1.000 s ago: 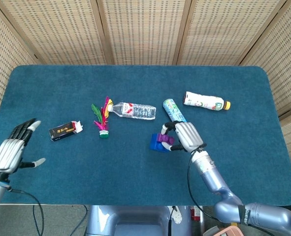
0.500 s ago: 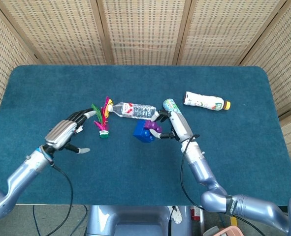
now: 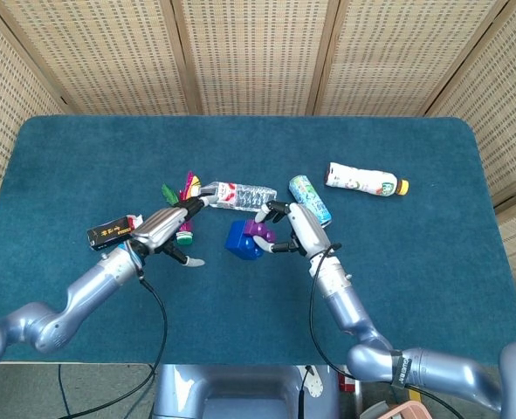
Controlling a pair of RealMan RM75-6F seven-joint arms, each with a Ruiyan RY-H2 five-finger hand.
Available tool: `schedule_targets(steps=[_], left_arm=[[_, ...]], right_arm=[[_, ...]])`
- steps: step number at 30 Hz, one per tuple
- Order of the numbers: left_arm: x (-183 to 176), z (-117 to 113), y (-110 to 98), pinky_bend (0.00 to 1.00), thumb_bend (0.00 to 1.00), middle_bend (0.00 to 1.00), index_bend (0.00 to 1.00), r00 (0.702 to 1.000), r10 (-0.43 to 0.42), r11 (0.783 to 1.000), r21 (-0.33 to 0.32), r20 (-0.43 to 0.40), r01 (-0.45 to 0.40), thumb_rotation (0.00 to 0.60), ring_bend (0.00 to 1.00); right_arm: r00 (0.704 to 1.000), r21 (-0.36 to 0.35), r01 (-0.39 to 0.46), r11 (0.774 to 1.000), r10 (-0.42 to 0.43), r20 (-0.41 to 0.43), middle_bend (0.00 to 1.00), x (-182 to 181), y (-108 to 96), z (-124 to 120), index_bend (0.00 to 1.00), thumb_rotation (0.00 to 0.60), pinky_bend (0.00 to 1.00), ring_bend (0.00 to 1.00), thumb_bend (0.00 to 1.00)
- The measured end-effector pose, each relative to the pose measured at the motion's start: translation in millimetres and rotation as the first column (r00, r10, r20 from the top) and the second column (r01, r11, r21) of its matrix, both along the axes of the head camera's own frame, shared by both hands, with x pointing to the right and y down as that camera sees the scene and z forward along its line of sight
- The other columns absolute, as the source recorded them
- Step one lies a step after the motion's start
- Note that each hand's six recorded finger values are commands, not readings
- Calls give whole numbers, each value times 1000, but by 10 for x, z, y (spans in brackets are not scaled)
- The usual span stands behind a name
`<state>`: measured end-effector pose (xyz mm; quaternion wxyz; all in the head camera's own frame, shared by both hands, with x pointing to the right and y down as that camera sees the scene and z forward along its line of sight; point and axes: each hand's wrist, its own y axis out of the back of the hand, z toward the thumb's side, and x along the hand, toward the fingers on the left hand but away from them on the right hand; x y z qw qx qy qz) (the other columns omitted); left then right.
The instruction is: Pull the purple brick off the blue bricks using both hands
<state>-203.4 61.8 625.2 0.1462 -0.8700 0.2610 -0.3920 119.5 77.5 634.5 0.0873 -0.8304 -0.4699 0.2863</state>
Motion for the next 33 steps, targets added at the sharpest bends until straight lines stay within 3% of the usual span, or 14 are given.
schedule_targets(steps=[4,11,23,33], left_arm=[[150,60,8,62,0,90,68,1000,14,1000,-21,2,-14,600,33],[384,138,77,102,21,210,207,1000,15,998,-57,-17,-16,600,134],[562,172,56,277,121,492,529,997,-67,997,33,-27,68,600,336],[354,198,39,288,139,512,556,994,-100,991,89,41,96,600,344]], right_arm=[[1000,-7,4,1000,-3,7,620,-42,19,5,588,600,410,407,314],[1000,-20,8,1000,-8,23,620,-91,35,2,588,600,410,407,315],[1000,-22,11,1000,-10,30,623,-61,49,-35,591,600,410,407,315],[1000,3,-8,1000,8,1,628,144,-65,-119,597,600,411,407,314]])
